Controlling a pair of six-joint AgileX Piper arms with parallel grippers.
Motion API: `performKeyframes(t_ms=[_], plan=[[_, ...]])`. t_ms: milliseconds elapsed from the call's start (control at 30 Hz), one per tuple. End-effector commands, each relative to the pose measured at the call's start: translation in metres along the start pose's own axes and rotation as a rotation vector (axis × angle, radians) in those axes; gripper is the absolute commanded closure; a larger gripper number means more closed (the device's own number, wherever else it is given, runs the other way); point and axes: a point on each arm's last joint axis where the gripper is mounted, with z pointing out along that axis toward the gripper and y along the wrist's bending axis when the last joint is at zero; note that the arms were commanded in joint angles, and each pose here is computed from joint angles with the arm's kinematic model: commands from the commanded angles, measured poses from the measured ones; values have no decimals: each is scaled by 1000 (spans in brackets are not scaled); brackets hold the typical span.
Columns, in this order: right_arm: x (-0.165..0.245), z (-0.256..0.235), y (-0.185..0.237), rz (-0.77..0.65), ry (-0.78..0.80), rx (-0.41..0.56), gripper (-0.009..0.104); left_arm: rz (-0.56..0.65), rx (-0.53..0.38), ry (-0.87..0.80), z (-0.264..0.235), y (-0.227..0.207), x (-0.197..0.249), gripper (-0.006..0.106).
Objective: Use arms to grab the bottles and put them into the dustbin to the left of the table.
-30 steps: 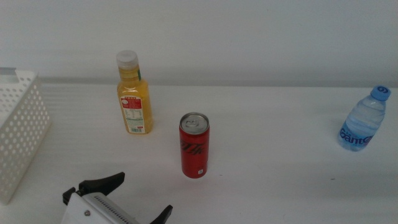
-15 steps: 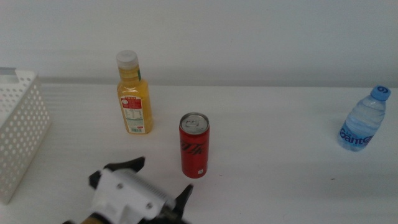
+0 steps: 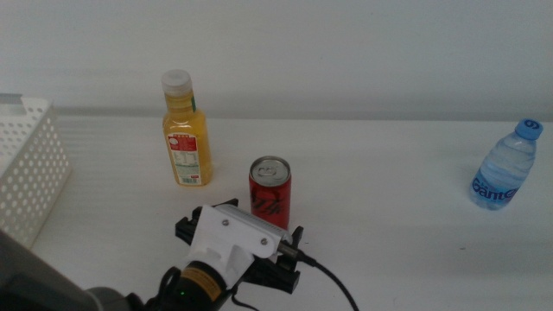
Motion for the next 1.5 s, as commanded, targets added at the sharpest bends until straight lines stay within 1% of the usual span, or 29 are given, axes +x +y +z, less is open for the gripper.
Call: performKeyframes(t_ms=[0,167,333,633,967,1100,1200,1267,1367,1433,1467], plan=[[12,-1,-1,-12,-4,8,2,-20,-9,4,8,-1,1,7],[12,-1,-1,-12,-4,8,2,-39,-21,-2,21,-3,1,7],[12,-1,-1,-12,-4,8,2,-21,-27,-23,36,-5,-2,7],[12,-1,-1,-12,-4,8,2,-39,-61,-31,51,3,-5,7],[12,-1,-1,-12,-4,8,2,-42,-53,-18,63,4,-6,7],[12,-1,-1,-12,-4,8,2,-43,-52,-19,68,3,-6,12],[12,-1,-1,-12,-4,8,2,-44,-54,-21,69,3,-6,22],[12,-1,-1,-12,-4,8,2,-46,-60,-19,69,5,-6,36],[12,-1,-1,-12,-4,8,2,-54,-74,-18,69,7,-6,66],[12,-1,-1,-12,-4,8,2,-57,-79,-20,69,8,-6,84],[12,-1,-1,-12,-4,8,2,-55,-79,-23,67,8,-6,102]])
